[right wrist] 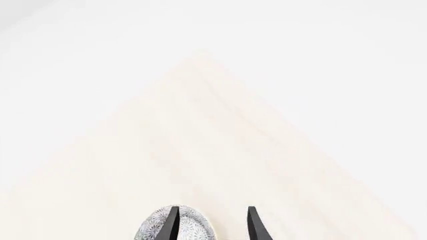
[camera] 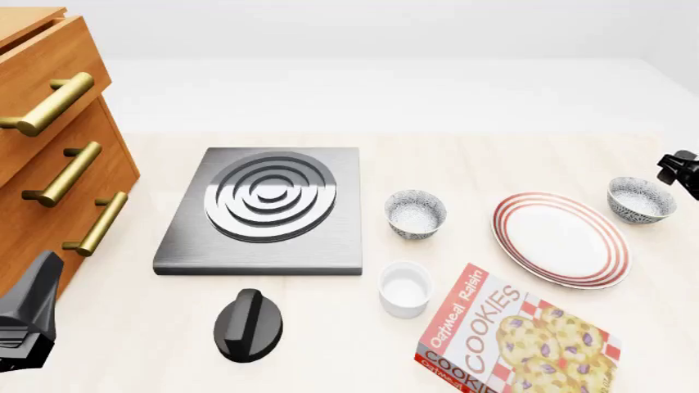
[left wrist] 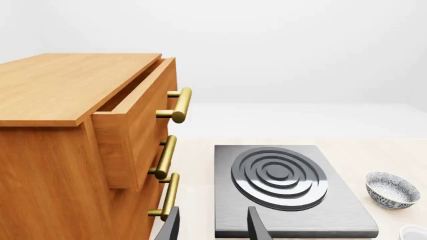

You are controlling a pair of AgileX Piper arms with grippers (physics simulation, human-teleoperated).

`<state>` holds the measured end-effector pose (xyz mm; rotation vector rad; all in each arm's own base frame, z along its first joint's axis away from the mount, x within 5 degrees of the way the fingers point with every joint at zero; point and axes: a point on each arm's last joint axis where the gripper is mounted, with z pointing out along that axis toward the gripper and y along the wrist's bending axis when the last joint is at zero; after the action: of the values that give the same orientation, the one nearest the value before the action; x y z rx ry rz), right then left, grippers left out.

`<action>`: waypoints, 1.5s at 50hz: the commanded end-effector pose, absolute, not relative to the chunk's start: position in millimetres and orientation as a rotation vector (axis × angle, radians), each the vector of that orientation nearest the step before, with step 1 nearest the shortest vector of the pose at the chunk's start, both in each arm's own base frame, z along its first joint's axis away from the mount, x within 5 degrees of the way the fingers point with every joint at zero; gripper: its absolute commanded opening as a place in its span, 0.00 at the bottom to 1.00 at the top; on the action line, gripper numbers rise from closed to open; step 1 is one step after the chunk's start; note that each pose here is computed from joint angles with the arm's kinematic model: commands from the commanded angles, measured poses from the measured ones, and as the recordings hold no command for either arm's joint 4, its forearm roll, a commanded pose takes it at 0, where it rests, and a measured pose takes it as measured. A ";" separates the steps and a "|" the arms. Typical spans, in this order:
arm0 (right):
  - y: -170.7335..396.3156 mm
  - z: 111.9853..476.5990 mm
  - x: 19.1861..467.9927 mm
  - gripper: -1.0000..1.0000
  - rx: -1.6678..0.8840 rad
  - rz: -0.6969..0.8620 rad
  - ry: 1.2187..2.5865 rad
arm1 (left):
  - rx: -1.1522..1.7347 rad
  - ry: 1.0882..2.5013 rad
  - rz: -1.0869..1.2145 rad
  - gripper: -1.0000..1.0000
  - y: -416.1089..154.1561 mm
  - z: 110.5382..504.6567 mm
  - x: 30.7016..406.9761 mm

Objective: Pick the akita bowl next to the plate and place it on the plate.

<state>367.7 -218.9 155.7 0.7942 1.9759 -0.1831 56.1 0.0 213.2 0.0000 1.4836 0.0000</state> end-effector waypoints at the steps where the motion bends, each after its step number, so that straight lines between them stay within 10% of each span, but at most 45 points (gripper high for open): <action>1: -218.6 142.7 367.9 1.00 0.805 -0.178 2.000 | 0.000 1.484 0.000 1.00 0.0 213.2 56.1; 72: -213.1 102.4 361.8 1.00 0.819 -0.171 2.073 | 0.000 1.484 0.000 1.00 0.0 213.2 56.1; 73: -213.0 102.5 361.0 0.00 0.820 -0.172 2.072 | 0.000 1.484 0.000 1.00 0.0 213.2 56.1; 75: -211.9 103.0 359.3 0.00 0.821 -0.171 2.071 | 0.000 1.484 0.000 1.00 0.0 213.2 56.1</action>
<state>363.1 -214.7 106.0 0.8249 2.0607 -0.1705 56.1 0.0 213.2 0.0000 1.4836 0.0000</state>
